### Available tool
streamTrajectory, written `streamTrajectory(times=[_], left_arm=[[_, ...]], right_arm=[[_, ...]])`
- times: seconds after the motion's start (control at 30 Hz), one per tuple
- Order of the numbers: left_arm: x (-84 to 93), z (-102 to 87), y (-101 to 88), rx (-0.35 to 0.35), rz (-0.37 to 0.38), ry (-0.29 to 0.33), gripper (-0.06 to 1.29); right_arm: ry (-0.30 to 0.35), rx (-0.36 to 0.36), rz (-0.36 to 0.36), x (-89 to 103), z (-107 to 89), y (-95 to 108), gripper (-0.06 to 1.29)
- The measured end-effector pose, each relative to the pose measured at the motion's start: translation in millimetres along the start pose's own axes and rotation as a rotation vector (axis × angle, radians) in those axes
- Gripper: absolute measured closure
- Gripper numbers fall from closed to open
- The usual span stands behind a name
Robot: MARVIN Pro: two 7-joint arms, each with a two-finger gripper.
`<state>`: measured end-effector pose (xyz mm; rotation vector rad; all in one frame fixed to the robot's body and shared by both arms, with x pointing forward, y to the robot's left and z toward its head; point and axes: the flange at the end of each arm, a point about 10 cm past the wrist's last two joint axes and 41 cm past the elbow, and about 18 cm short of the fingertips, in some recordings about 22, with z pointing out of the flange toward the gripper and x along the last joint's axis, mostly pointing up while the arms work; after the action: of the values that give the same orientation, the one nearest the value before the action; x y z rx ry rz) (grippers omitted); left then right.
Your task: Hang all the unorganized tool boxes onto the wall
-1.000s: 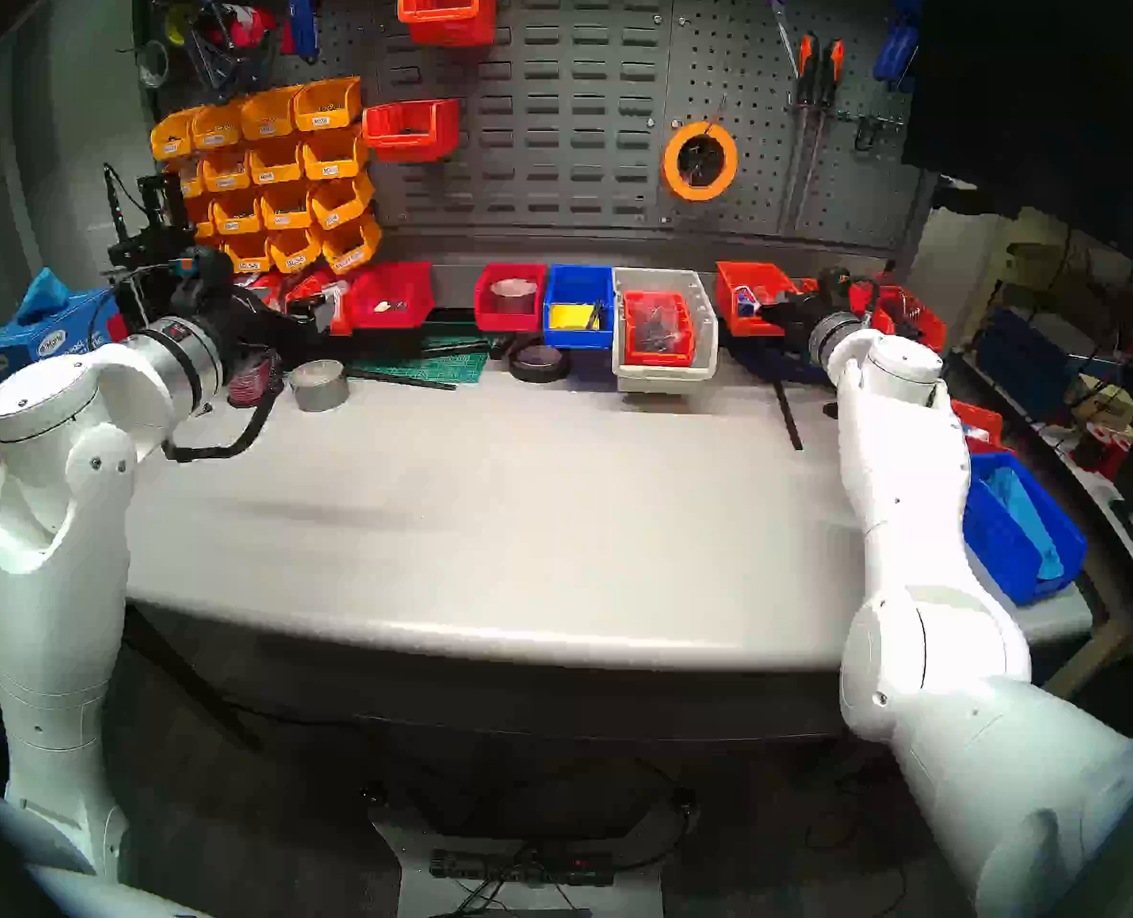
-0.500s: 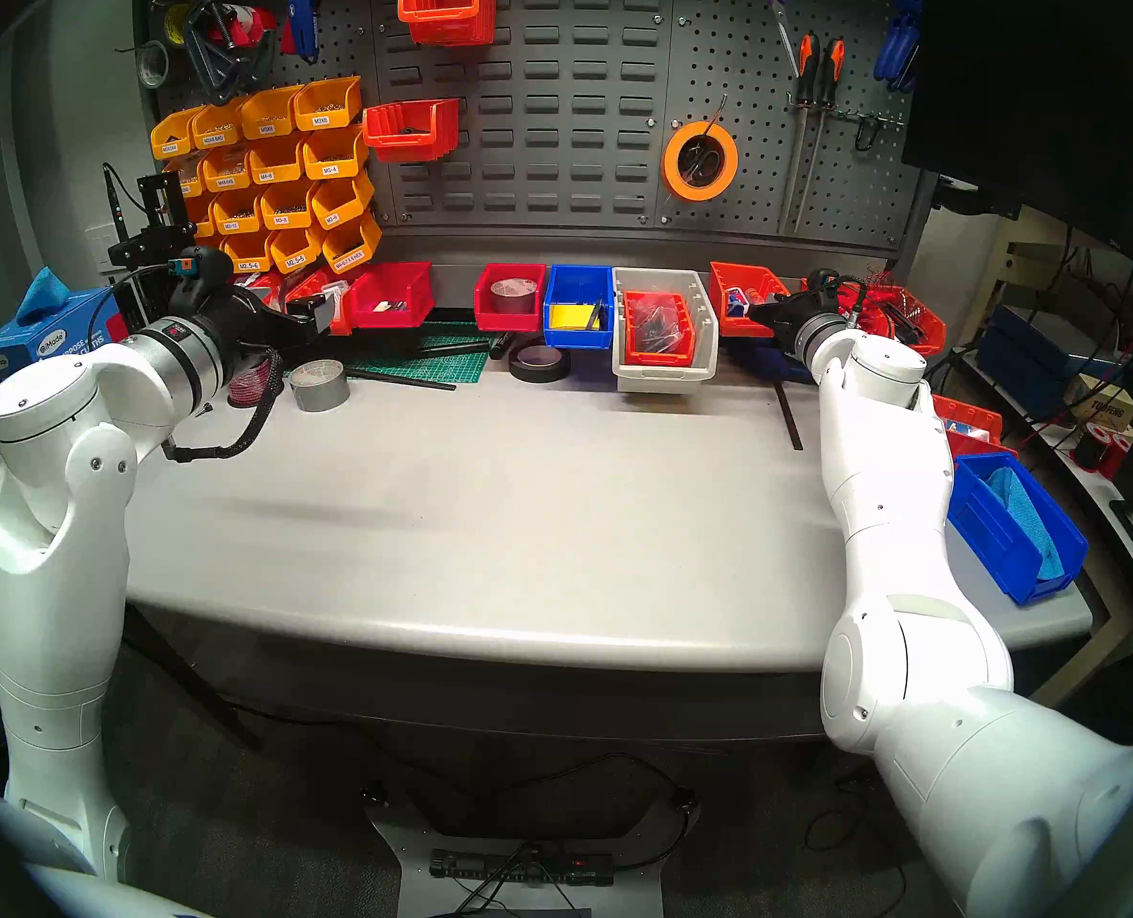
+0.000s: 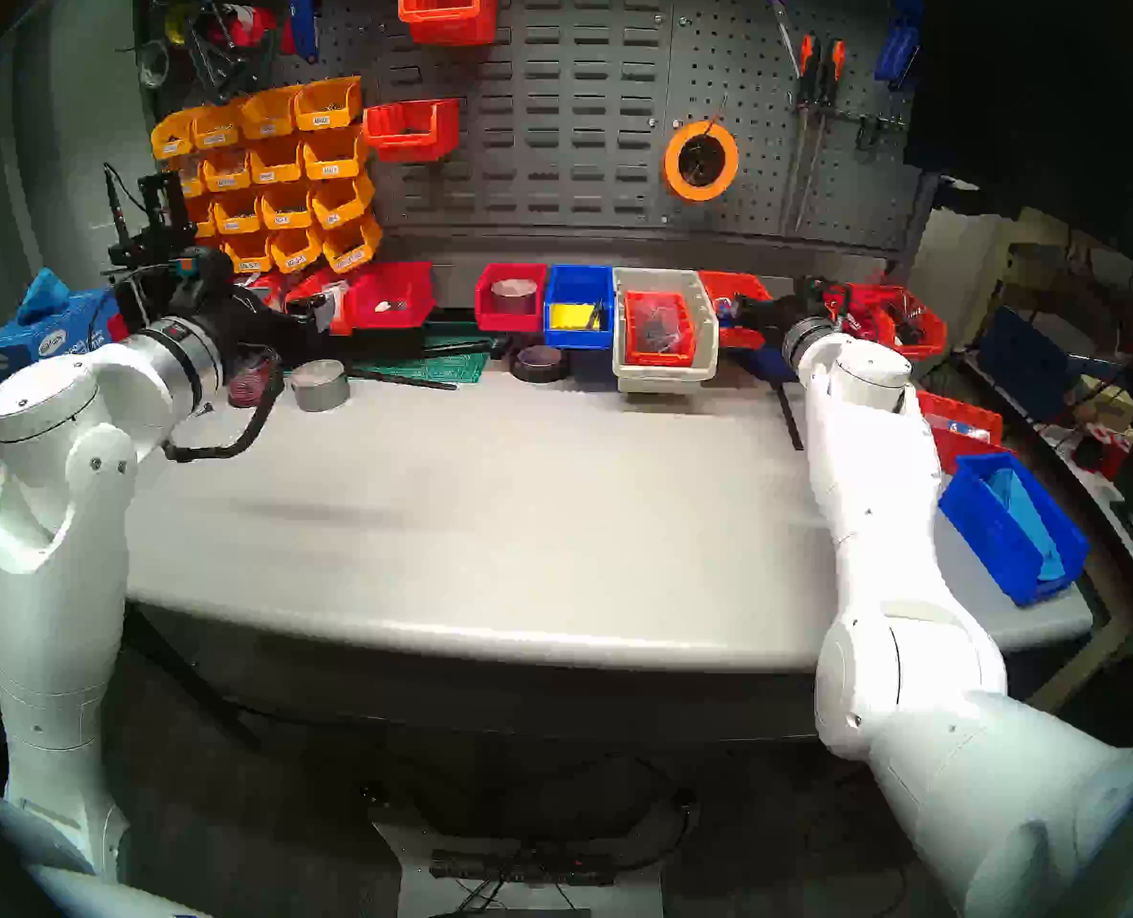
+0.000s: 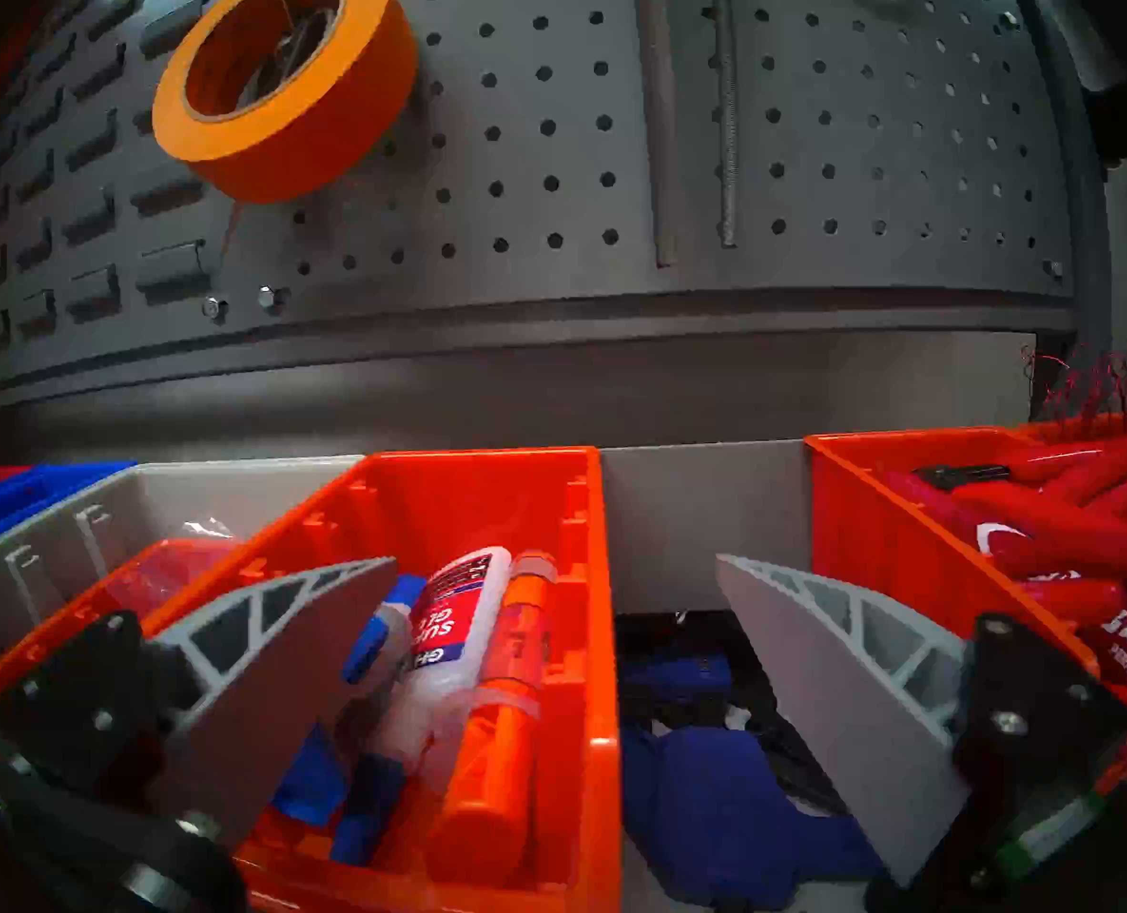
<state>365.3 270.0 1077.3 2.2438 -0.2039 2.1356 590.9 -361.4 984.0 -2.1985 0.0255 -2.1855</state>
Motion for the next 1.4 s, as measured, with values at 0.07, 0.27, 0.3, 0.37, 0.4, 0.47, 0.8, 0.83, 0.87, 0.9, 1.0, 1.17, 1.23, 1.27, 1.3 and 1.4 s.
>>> streamTrajectory(times=[0.07, 0.27, 0.3, 0.37, 0.4, 0.47, 0.8, 0.83, 0.87, 0.9, 1.0, 1.17, 1.23, 1.27, 1.3, 1.4], left_arm=[[0.0, 0.0, 0.0, 0.000, 0.000, 0.000, 0.02], [0.0, 0.0, 0.0, 0.000, 0.000, 0.000, 0.02], [0.0, 0.0, 0.0, 0.000, 0.000, 0.000, 0.02], [0.0, 0.0, 0.0, 0.000, 0.000, 0.000, 0.02], [0.0, 0.0, 0.0, 0.000, 0.000, 0.000, 0.02], [0.0, 0.0, 0.0, 0.000, 0.000, 0.000, 0.02], [0.0, 0.0, 0.1, -0.001, 0.000, 0.000, 0.02], [0.0, 0.0, 0.1, -0.001, 0.000, 0.000, 0.02], [0.0, 0.0, 0.1, -0.001, 0.000, -0.001, 0.02], [0.0, 0.0, 0.1, -0.001, 0.000, -0.001, 0.02], [0.0, 0.0, 0.1, -0.001, 0.000, -0.001, 0.02], [0.0, 0.0, 0.0, -0.001, 0.000, -0.001, 0.02], [0.0, 0.0, 0.0, -0.001, 0.000, -0.001, 0.02], [0.0, 0.0, 0.0, -0.001, 0.000, -0.001, 0.02], [0.0, 0.0, 0.0, -0.001, 0.000, -0.001, 0.02], [0.0, 0.0, 0.1, -0.001, 0.000, -0.001, 0.02]], right_arm=[[0.000, 0.002, -0.001, -0.2, 0.1, -0.4, -0.01], [0.002, 0.004, -0.004, -0.3, 0.0, 0.0, -0.01], [0.002, 0.004, -0.004, -0.3, 0.0, 0.2, -0.01], [0.002, 0.003, -0.004, -0.2, -0.1, 0.8, -0.01], [0.002, 0.003, -0.005, -0.2, -0.2, 1.1, -0.01], [0.003, 0.001, -0.005, -0.1, -0.4, 1.9, -0.01], [0.066, -0.004, -0.007, 22.0, -9.3, 4.5, -0.01], [0.073, -0.002, -0.007, 24.7, -10.4, 4.5, -0.01], [0.085, 0.003, -0.006, 29.4, -12.6, 4.5, -0.01], [0.093, 0.009, -0.005, 33.5, -14.5, 4.5, -0.01], [0.106, 0.027, -0.003, 41.2, -20.1, 5.7, -0.01], [0.096, 0.057, 0.010, 46.8, -35.7, 12.0, -0.01], [0.089, 0.066, 0.013, 47.4, -42.9, 16.0, -0.01], [0.087, 0.069, 0.014, 47.6, -45.3, 17.4, -0.01], [0.086, 0.073, 0.015, 48.4, -49.1, 19.4, -0.01], [0.094, 0.084, 0.015, 52.1, -57.9, 22.1, -0.01]])
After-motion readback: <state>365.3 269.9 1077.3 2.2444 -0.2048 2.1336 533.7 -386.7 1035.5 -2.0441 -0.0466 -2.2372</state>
